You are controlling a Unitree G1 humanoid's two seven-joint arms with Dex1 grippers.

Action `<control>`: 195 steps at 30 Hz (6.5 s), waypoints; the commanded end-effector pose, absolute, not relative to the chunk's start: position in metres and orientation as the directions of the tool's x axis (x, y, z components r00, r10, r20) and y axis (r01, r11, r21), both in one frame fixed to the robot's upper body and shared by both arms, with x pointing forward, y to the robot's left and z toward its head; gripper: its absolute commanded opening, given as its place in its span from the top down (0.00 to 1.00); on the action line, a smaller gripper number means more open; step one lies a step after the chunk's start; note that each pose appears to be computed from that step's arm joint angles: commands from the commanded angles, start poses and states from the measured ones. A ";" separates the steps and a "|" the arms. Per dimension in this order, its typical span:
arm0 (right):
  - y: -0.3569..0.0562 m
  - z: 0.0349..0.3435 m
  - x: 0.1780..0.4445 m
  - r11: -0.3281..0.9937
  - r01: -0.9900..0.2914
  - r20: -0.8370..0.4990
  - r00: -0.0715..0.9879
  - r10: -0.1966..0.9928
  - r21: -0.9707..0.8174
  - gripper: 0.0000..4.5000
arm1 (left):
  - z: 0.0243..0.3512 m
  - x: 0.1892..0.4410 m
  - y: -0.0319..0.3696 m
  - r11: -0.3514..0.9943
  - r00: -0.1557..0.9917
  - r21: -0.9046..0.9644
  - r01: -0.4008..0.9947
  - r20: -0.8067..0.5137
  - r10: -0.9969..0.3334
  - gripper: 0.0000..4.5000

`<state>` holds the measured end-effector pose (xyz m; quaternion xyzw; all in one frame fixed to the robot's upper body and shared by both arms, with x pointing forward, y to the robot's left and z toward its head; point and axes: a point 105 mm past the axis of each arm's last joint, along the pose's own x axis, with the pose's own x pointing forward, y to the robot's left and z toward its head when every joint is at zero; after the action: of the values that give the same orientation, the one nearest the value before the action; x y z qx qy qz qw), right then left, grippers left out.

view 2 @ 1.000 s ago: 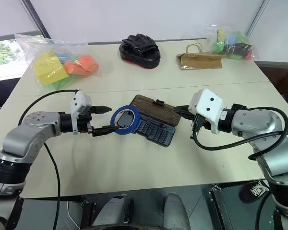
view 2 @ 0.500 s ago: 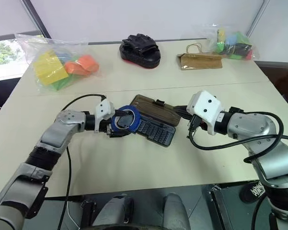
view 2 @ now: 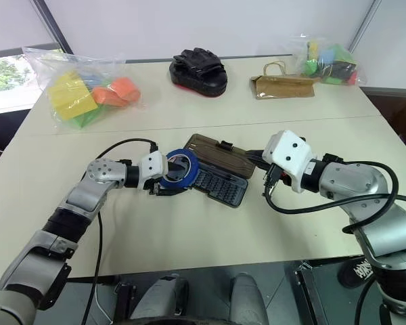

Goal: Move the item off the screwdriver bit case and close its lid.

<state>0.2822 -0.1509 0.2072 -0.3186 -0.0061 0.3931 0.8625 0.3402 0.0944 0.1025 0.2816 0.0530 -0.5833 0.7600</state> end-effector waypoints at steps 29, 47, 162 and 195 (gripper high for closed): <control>-0.133 0.208 0.286 0.433 -0.706 -0.220 0.631 0.744 -0.560 1.00 | 0.144 0.350 0.267 0.931 0.976 0.337 0.141 -0.207 -0.073 0.89; -0.126 0.205 0.295 0.404 -0.727 -0.221 0.597 0.772 -0.555 1.00 | 0.075 0.301 0.337 0.949 0.878 0.284 -0.137 -0.410 0.249 0.53; -0.134 0.149 0.359 0.284 -0.857 -0.639 0.511 0.576 -0.429 0.99 | 0.191 0.346 0.125 0.652 0.663 0.131 0.747 -0.077 -0.744 1.00; -0.145 0.139 0.402 -0.387 -0.699 -0.784 0.421 0.456 -0.601 0.99 | 0.187 0.332 0.126 0.647 0.658 0.124 0.752 -0.083 -0.749 1.00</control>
<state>0.3994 -0.1378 0.1396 -0.6362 0.0805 0.5392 0.5460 0.3379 0.1266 0.1745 0.0689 0.0324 -0.4015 0.9127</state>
